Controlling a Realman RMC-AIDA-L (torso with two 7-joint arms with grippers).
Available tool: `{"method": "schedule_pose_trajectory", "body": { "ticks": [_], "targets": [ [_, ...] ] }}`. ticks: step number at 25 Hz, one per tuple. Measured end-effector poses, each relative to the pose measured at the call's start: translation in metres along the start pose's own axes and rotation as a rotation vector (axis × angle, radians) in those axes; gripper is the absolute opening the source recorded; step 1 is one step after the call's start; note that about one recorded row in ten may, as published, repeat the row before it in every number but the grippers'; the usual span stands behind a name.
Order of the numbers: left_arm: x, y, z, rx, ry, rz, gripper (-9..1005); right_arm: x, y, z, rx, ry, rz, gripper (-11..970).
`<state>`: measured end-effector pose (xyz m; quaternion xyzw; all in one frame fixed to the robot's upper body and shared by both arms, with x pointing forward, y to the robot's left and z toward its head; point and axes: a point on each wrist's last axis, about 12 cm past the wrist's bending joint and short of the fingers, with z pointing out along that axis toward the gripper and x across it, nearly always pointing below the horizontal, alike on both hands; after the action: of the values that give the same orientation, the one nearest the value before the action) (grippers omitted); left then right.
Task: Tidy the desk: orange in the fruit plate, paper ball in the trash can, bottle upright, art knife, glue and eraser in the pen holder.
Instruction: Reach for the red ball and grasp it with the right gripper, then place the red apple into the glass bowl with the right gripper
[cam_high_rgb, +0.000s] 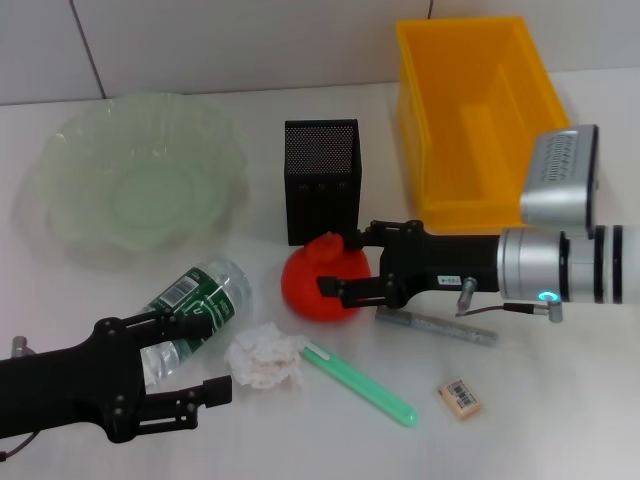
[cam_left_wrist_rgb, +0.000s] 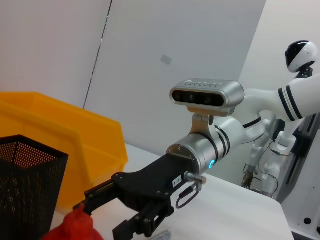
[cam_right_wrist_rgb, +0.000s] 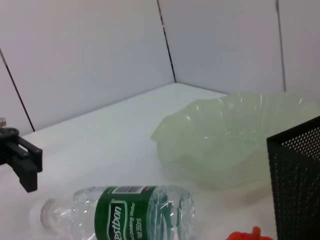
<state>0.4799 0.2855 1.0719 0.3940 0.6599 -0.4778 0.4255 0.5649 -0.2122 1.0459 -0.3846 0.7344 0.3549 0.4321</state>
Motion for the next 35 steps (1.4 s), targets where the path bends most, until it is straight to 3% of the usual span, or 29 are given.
{"method": "schedule_pose_trajectory", "body": {
  "ticks": [15,23,29,35],
  "targets": [
    [0.001,-0.001,0.0,-0.001,-0.001,0.003,799,0.0,-0.008,0.011,0.076,0.041,0.028,685],
    [0.003,-0.002,0.0,0.001,-0.005,0.001,800,0.0,-0.008,0.01,0.086,0.022,0.04,454],
    [0.003,-0.002,0.0,-0.001,-0.004,0.01,800,0.002,-0.006,0.009,0.074,0.017,0.041,215],
    [0.004,-0.002,-0.001,-0.005,-0.006,0.009,800,0.003,-0.001,-0.005,0.038,-0.052,0.054,126]
  ]
}}
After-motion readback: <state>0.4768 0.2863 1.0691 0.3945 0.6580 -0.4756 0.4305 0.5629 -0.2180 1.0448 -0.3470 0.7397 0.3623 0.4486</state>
